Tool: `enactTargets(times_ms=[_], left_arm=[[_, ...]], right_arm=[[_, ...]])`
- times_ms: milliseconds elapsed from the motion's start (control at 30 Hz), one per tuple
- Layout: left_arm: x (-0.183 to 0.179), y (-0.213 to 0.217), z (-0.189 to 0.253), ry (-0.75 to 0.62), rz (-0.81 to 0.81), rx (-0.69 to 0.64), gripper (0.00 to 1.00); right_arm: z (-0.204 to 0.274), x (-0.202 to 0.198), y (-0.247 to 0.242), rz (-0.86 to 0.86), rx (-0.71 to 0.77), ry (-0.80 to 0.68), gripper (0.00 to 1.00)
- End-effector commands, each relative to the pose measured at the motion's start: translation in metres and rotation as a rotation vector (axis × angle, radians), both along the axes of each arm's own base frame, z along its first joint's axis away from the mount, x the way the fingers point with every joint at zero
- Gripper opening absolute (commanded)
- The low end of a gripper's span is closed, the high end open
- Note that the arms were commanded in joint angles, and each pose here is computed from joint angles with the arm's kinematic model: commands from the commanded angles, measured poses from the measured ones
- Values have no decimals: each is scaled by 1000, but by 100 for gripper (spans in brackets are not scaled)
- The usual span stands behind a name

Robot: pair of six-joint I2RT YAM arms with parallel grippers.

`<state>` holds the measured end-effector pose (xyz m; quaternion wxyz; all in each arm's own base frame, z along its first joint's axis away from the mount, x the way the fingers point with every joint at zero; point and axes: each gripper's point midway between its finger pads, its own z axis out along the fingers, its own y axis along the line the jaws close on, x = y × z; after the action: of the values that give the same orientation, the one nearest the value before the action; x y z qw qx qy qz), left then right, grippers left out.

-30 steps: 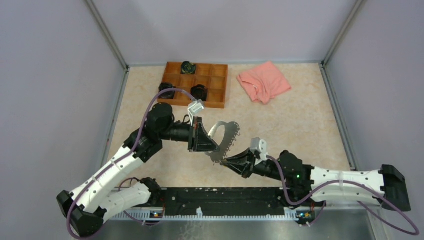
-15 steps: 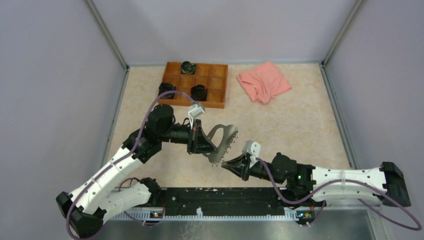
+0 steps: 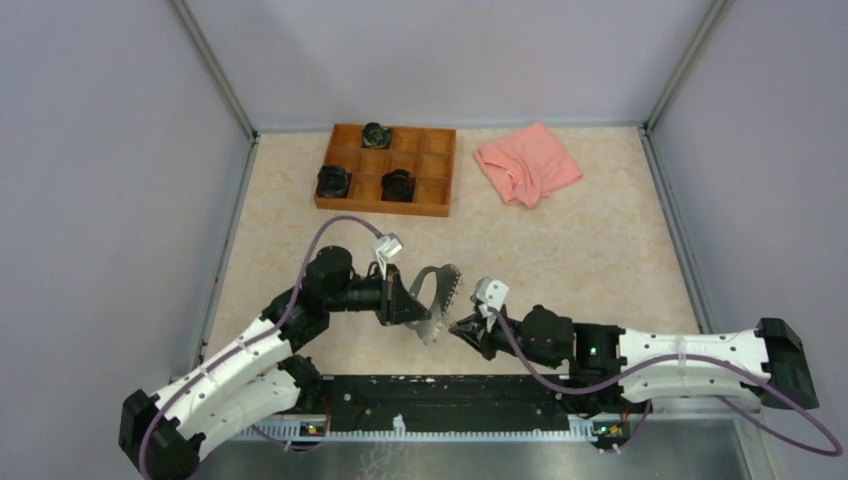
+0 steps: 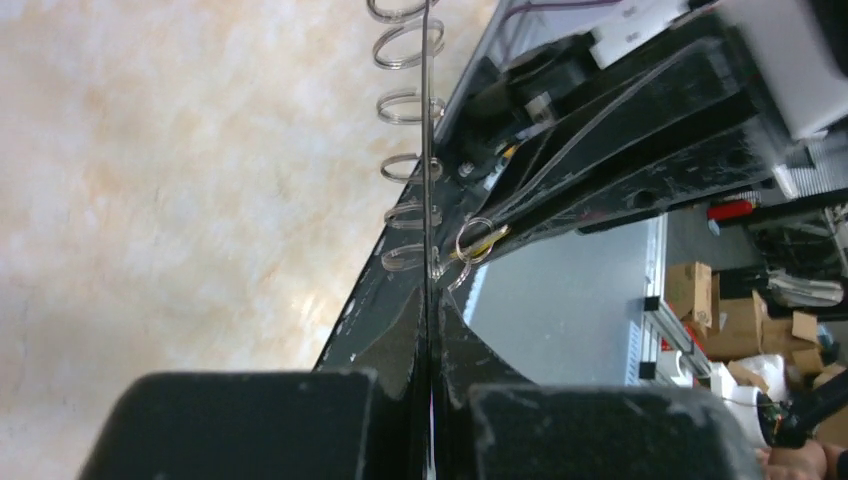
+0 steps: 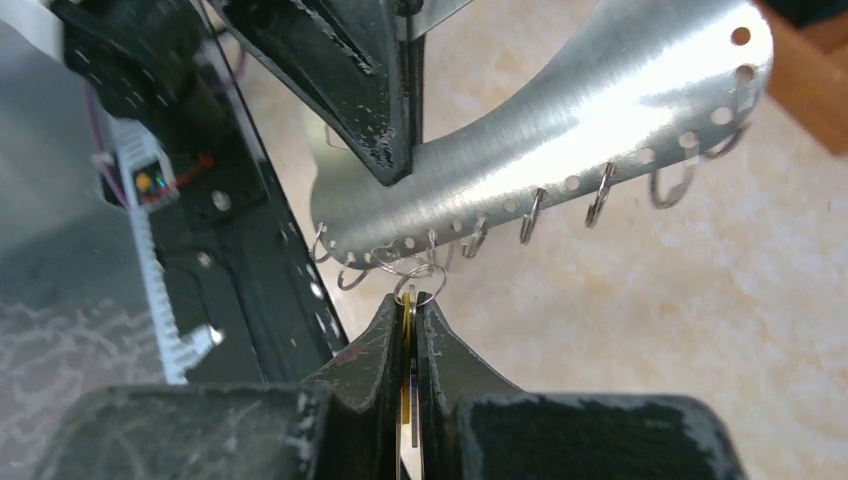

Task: Remove the keys from the keyring

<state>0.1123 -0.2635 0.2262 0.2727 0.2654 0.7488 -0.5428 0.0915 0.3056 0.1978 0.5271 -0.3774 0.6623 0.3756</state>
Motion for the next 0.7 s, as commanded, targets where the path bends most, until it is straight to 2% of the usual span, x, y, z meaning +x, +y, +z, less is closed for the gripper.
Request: enactTargets(times_ms=[0,200,400,467,600,667], left_arm=[[15,1,-57,99,195,-14,0],[13,8,-123,179,357,-44,0],[8,12,-161,137,382,22,0],[6,12,-168,118,379,29,6],[5,17,-184,91,398,61,23],[8,17,-187,71,407,82,27]], right_arm=[[-26,10,-7,-109,-122,62,0],[-79,20,-17,-184,-323,57,0],[-83,26,-6,-187,-281,13,0],[-83,29,-3,-189,-283,-15,0],[-86,32,4,-170,-350,-57,0],[-92,33,0,-174,-384,-69,0]])
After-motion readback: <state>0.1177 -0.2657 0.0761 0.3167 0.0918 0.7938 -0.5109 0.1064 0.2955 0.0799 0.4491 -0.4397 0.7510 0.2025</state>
